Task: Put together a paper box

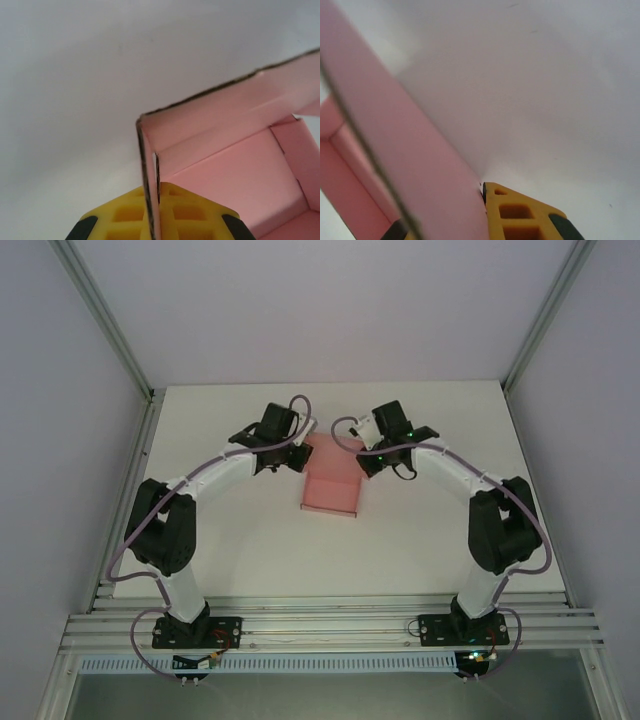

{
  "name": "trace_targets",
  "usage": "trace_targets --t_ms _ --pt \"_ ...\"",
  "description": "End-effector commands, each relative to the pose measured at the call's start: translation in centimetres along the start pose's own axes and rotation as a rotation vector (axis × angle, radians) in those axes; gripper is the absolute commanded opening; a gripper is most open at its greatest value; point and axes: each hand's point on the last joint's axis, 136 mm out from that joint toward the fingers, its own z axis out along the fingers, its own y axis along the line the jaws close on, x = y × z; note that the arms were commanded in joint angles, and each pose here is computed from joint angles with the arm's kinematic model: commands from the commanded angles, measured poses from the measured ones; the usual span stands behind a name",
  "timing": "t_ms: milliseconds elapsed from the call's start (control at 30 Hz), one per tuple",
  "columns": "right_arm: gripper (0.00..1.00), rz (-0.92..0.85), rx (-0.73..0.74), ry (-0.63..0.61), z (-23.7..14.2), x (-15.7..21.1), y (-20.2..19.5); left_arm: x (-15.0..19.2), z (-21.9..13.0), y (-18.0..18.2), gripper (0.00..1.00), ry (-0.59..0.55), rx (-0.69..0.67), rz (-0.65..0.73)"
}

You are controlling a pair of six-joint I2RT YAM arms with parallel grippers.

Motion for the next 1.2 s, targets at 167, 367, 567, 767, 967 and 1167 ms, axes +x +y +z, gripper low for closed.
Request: trace_targets --t_ms 167,367,567,767,967,1167 --pt "0.14 0.370 0.413 -0.245 -1.3 -4.9 -2.0 -3.8 -2.6 -1.2 0.00 -0.176 -0.137 -0.161" --pt "0.14 0.484 0.426 -0.314 -0.8 -6.2 -0.4 -2.4 -2.5 -2.8 0.00 -0.190 -0.085 -0.199" --pt "0.09 0.587 0.385 -0.342 1.1 -4.7 1.2 -0.6 -2.2 -2.4 0.00 -0.177 -0.120 -0.234" --pt "0.09 0.537 0.321 -0.378 2.3 -3.0 4.4 0.9 -1.7 -2.6 0.00 -0.209 -0.092 -0.289" --pt "0.08 0.476 0.328 -0.381 2.5 -0.8 5.9 2.5 -1.7 -4.1 0.00 -0.237 -0.022 -0.328" --pt "0.06 0.406 0.336 -0.475 2.2 0.7 7.5 4.3 -2.0 -6.9 0.00 -0.243 0.047 -0.276"
